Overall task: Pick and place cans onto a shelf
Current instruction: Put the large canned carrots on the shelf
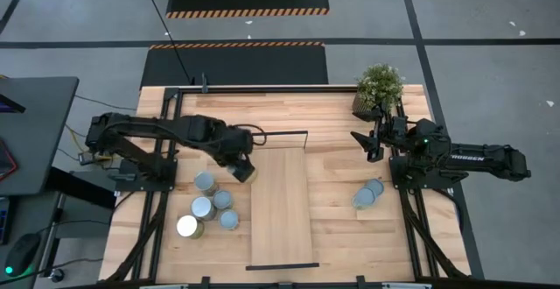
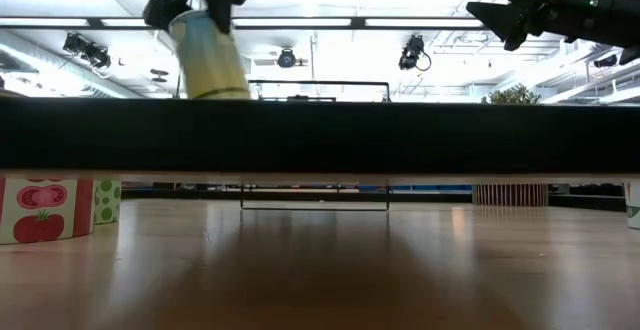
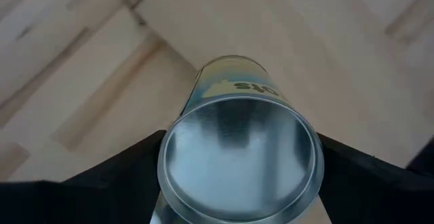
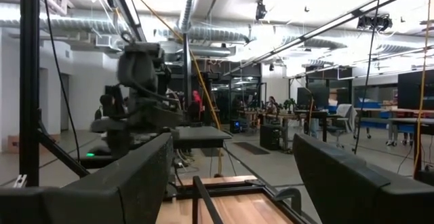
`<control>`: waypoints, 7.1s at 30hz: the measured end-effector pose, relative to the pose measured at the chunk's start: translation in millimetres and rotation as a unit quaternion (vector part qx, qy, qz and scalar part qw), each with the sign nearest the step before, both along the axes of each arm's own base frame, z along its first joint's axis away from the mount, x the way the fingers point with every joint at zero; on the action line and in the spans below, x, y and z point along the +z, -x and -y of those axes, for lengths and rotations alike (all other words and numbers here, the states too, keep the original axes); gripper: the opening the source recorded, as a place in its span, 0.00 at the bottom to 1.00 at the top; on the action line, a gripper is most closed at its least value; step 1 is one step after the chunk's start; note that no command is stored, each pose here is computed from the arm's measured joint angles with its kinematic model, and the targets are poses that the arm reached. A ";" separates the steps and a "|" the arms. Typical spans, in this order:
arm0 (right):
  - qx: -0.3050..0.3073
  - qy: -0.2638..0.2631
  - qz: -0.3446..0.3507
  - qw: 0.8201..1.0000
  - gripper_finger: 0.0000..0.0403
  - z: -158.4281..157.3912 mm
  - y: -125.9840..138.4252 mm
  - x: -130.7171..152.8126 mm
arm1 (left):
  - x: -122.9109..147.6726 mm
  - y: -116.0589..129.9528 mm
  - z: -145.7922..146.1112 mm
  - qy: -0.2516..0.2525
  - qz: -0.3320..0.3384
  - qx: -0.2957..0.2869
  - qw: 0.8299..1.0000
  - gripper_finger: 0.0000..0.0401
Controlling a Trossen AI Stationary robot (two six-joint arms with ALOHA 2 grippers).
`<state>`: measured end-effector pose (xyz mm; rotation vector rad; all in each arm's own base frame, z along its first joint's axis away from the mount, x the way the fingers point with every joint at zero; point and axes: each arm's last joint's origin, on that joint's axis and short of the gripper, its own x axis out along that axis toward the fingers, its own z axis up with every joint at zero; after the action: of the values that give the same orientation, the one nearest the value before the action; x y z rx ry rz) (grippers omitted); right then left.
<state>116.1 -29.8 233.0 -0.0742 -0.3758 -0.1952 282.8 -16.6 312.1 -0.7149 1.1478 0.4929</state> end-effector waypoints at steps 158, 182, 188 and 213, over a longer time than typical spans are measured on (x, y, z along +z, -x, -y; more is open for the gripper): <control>0.001 0.016 -0.019 1.000 0.78 -0.2 -1.1 -2.8 | -30.7 -182.6 2.4 -0.252 0.091 -0.291 0.918 0.98; -0.001 0.015 -0.020 1.000 0.78 0.0 -1.1 -3.1 | 3.2 -144.5 45.6 -0.150 0.039 -0.350 0.924 0.98; 0.011 -0.014 0.000 1.000 0.78 -0.2 -0.1 -0.5 | -7.1 -125.5 69.8 -0.144 -0.045 -0.365 0.918 0.98; 0.083 0.002 -0.084 0.993 0.78 -0.2 -18.2 -11.7 | -33.0 -127.1 106.4 -0.406 -0.133 -0.394 0.814 0.98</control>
<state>134.3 -29.6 221.3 -0.0632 -0.2130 -0.0241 409.8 -123.0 279.1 0.5999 1.2292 0.3132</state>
